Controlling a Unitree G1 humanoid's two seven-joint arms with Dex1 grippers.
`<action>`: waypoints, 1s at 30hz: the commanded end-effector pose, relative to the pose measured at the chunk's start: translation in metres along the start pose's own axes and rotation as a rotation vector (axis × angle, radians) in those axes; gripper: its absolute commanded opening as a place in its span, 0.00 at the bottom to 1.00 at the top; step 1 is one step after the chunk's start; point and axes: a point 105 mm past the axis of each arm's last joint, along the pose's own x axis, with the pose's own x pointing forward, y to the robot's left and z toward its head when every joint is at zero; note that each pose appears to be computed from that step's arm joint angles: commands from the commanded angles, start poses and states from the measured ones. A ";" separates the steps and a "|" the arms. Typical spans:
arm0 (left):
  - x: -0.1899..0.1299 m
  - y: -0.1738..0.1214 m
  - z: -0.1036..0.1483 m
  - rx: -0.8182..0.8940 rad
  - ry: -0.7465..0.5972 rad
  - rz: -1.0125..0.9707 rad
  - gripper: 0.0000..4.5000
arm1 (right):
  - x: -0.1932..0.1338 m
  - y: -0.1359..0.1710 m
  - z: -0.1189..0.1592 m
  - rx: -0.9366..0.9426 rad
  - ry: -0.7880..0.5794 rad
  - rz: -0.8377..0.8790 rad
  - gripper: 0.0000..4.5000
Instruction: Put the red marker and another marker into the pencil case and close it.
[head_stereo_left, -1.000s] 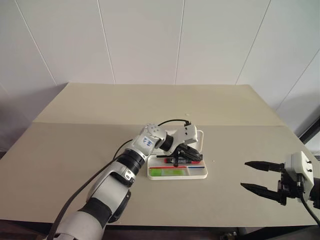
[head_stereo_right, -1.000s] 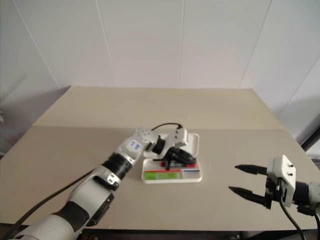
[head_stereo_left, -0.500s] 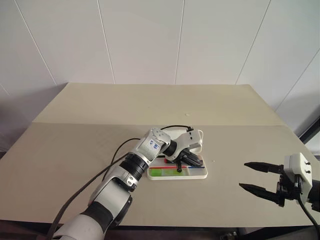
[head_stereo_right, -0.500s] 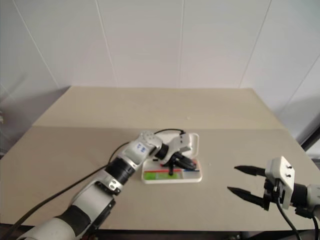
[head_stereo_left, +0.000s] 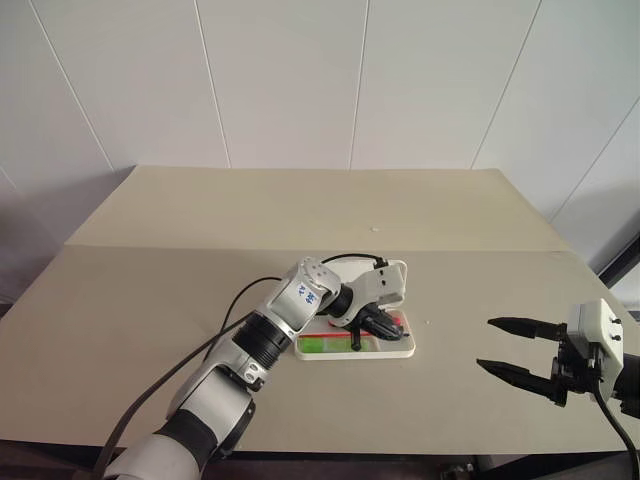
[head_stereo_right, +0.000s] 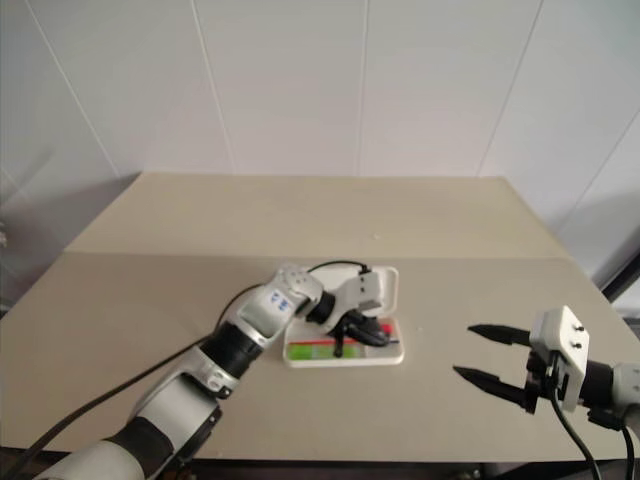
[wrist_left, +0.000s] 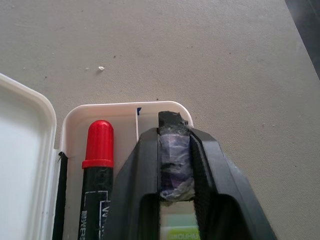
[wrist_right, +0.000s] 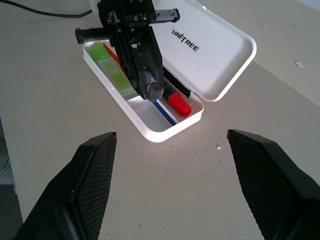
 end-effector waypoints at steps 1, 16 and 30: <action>0.000 -0.001 0.007 0.040 -0.013 -0.001 0.44 | 0.000 0.000 0.007 -0.020 -0.015 -0.005 1.00; -0.003 0.003 0.011 0.072 -0.036 0.011 1.00 | 0.000 -0.003 0.006 -0.018 -0.009 -0.022 1.00; -0.111 -0.016 0.056 0.325 -0.513 0.076 1.00 | 0.001 -0.002 0.016 -0.015 -0.061 0.025 1.00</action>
